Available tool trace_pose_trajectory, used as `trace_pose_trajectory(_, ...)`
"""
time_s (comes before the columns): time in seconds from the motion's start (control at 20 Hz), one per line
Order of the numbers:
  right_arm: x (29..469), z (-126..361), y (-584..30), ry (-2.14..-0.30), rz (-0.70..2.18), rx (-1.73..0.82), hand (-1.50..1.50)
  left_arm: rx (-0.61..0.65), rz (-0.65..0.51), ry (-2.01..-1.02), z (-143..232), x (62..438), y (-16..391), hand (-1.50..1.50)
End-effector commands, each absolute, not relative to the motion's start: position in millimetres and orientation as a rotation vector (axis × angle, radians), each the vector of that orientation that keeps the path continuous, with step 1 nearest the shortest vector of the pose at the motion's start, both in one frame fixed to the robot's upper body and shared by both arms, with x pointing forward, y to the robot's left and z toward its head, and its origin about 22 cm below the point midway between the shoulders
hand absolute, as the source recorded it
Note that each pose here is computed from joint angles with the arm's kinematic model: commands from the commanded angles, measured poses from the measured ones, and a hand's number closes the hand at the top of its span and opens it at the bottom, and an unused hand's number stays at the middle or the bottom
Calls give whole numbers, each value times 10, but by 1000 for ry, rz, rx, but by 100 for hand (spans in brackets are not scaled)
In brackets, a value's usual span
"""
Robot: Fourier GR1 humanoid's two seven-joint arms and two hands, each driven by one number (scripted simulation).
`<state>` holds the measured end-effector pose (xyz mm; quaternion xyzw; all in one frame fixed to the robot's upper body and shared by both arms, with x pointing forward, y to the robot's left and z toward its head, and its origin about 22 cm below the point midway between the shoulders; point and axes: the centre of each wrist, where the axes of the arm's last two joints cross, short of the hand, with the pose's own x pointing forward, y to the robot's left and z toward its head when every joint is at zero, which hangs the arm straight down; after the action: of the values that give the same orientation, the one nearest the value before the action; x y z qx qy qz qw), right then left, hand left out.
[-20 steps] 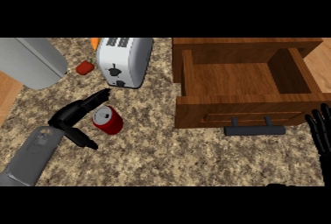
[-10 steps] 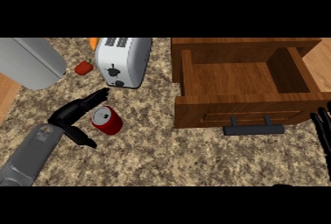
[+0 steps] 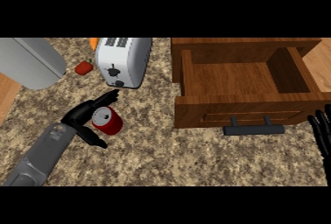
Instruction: Pick up the can, place it into the drawer and close the drawer
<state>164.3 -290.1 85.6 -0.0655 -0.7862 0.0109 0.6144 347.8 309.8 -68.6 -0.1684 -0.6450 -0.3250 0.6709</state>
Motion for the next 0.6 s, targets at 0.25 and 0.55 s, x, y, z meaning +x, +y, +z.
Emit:
trace_pose_trajectory(0.25,1681,956,-2931,-1816,19,-148,-150,-569,-699,-1474,-642,3598,2921,-150)
trace_pose_trajectory(0.55,1604,1042,-2976,-1822,19,-148,-150,-595,-741,-1475,-717,3537,2896,-150)
